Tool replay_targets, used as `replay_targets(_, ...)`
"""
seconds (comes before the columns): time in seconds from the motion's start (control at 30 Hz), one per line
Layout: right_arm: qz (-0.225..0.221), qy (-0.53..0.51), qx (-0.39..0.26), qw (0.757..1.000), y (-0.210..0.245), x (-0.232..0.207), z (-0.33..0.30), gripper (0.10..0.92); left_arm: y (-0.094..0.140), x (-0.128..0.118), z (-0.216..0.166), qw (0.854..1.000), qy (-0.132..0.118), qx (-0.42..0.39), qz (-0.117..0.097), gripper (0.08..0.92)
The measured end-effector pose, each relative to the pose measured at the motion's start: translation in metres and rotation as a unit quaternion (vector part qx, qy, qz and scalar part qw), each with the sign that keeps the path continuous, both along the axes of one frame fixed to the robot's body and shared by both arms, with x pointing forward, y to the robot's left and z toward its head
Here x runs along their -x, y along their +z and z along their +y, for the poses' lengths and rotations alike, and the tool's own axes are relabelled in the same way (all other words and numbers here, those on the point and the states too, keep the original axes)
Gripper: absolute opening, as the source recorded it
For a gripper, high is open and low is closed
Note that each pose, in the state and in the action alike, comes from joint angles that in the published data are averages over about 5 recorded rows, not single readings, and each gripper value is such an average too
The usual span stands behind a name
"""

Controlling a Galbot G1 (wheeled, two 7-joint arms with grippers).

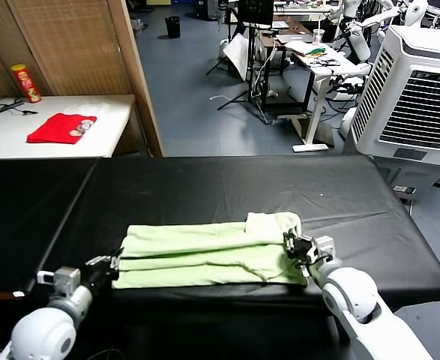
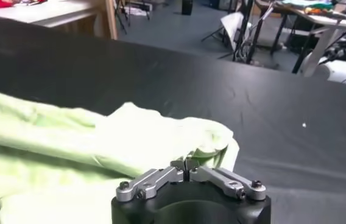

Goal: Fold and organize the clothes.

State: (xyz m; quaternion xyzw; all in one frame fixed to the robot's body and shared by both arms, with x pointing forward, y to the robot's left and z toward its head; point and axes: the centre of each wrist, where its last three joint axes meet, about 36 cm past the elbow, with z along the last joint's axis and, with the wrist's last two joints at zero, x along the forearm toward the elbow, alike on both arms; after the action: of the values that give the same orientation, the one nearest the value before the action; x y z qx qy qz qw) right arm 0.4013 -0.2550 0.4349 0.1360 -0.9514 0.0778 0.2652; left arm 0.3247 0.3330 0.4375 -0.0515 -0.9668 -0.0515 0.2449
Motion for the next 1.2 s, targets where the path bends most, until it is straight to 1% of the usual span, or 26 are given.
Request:
replay_targets(0.07,0.002,0.002,-0.001,1.000,0.000,0.002,-0.001,0.124,-0.002,0.001,0.000,1.000,0.002,-0.004,0.001,0.129)
replay_targets(0.13,0.004,0.003,-0.004,1.000,0.001,0.005,-0.001,0.141,-0.003,0.002,0.000,1.000,0.002,-0.008,0.003,0.129)
replay_targets(0.17,0.005,0.004,-0.005,1.000,0.002,0.006,-0.002,0.167,-0.003,0.002,0.000,1.000,0.002,-0.010,0.004,0.129)
replay_targets(0.27,0.005,0.005,-0.013,1.000,0.005,0.011,-0.004,0.300,-0.003,0.004,-0.001,1.000,0.002,-0.013,0.012,0.129)
replay_targets(0.3,0.004,0.005,-0.017,1.000,0.007,0.013,-0.004,0.367,-0.002,0.005,-0.001,1.000,0.003,-0.014,0.014,0.137)
replay_targets(0.37,0.001,0.004,-0.025,1.000,0.012,0.017,-0.006,0.468,0.001,0.006,-0.002,1.000,0.003,-0.016,0.015,0.186)
replay_targets(0.4,-0.002,0.003,-0.029,1.000,0.015,0.018,-0.007,0.535,0.003,0.006,-0.002,1.000,0.004,-0.018,0.015,0.228)
replay_targets(0.5,-0.025,-0.012,-0.040,0.999,0.021,0.019,-0.011,0.690,0.008,0.005,-0.002,1.000,0.006,-0.021,0.012,0.387)
replay_targets(0.53,-0.036,-0.019,-0.042,0.998,0.023,0.018,-0.012,0.728,0.008,0.004,-0.001,1.000,0.007,-0.021,0.011,0.454)
replay_targets(0.6,-0.057,-0.034,-0.042,0.997,0.023,0.014,-0.014,0.778,0.009,0.000,0.000,1.000,0.011,-0.017,0.007,0.554)
replay_targets(0.67,-0.071,-0.046,-0.040,0.996,0.021,0.009,-0.014,0.792,0.010,-0.006,0.001,1.000,0.017,-0.006,0.002,0.669)
replay_targets(0.73,-0.076,-0.055,-0.038,0.995,0.016,0.002,-0.013,0.797,0.010,-0.015,0.002,1.000,0.023,0.009,-0.004,0.748)
replay_targets(0.77,-0.075,-0.059,-0.039,0.995,0.013,-0.002,-0.013,0.797,0.010,-0.019,0.002,1.000,0.025,0.017,-0.006,0.772)
replay_targets(0.83,-0.071,-0.066,-0.041,0.994,0.007,-0.009,-0.010,0.798,0.008,-0.027,0.002,0.999,0.029,0.032,-0.010,0.791)
replay_targets(0.93,-0.063,-0.072,-0.045,0.994,-0.002,-0.018,-0.006,0.798,0.004,-0.039,0.000,0.998,0.033,0.054,-0.012,0.797)
replay_targets(1.2,-0.047,-0.088,-0.055,0.993,-0.021,-0.034,-0.002,0.798,-0.011,-0.060,-0.004,0.995,0.041,0.095,-0.004,0.798)
